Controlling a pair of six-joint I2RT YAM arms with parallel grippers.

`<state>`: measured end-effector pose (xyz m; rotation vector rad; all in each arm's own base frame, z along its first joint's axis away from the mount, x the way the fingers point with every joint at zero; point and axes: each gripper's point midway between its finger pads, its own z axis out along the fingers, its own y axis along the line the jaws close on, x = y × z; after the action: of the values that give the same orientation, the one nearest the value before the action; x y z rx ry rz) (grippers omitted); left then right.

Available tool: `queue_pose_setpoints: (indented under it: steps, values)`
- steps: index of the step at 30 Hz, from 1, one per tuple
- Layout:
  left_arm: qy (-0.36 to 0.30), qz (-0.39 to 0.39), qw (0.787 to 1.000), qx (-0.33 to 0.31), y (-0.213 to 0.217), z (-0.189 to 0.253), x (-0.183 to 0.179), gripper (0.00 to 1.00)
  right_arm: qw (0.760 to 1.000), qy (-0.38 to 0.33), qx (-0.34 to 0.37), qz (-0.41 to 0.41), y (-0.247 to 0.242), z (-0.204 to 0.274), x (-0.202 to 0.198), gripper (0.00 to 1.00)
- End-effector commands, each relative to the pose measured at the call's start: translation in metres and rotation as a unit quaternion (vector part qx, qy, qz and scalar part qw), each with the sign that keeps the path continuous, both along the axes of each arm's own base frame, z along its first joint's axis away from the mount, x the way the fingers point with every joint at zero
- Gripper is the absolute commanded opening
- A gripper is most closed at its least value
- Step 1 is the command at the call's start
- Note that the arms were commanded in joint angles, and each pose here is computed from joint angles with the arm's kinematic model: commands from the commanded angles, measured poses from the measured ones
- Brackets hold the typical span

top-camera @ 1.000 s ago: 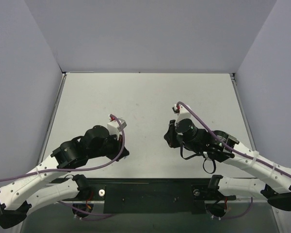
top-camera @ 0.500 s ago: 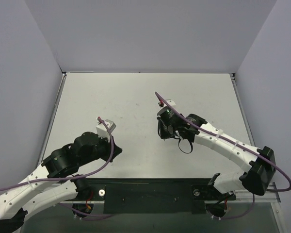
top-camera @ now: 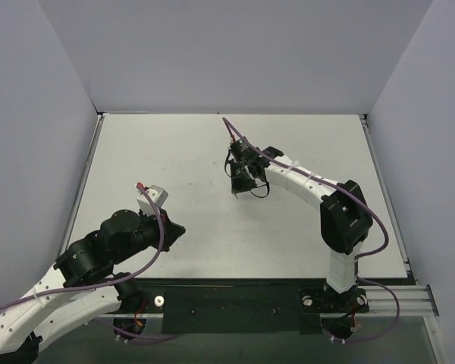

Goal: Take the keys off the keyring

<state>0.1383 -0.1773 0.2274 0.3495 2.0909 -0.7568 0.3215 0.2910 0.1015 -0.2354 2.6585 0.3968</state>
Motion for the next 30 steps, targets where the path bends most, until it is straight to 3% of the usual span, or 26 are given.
queue_pose_setpoints:
  steps: [1, 5, 6, 8, 9, 13, 25, 30]
  values:
    - [-0.03, 0.007, 0.999, -0.022, -0.003, 0.015, 0.009, 0.0, 1.0, 0.003, 0.015, 0.001, 0.016, -0.002, 0.017, 0.0]
    - [-0.026, 0.004, 0.999, -0.021, -0.005, 0.014, 0.01, 0.0, 1.0, -0.008, 0.019, -0.01, 0.019, -0.006, 0.027, 0.04]
    - [-0.023, 0.003, 1.0, -0.02, -0.005, 0.013, 0.01, 0.0, 1.0, -0.011, 0.022, -0.014, 0.019, -0.004, 0.029, 0.16]
    - [-0.022, 0.0, 1.0, -0.022, -0.007, 0.012, 0.011, 0.0, 0.999, -0.021, 0.033, -0.017, 0.021, -0.002, 0.032, 0.29]
    - [-0.022, -0.002, 0.999, -0.023, -0.007, 0.012, 0.011, 0.0, 0.999, -0.023, 0.032, -0.02, 0.019, -0.002, 0.033, 0.46]
    - [-0.02, 0.002, 1.0, -0.022, -0.007, 0.011, 0.013, 0.0, 0.998, -0.039, 0.035, -0.027, 0.012, 0.005, 0.031, 0.65]
    - [-0.017, 0.002, 1.0, -0.018, -0.007, 0.009, 0.014, 0.0, 0.989, -0.134, 0.028, -0.061, -0.043, 0.05, -0.011, 0.69]
    - [-0.015, 0.003, 1.0, -0.016, -0.007, 0.008, 0.015, 0.0, 0.98, -0.184, 0.006, -0.074, -0.071, 0.037, -0.035, 0.69]
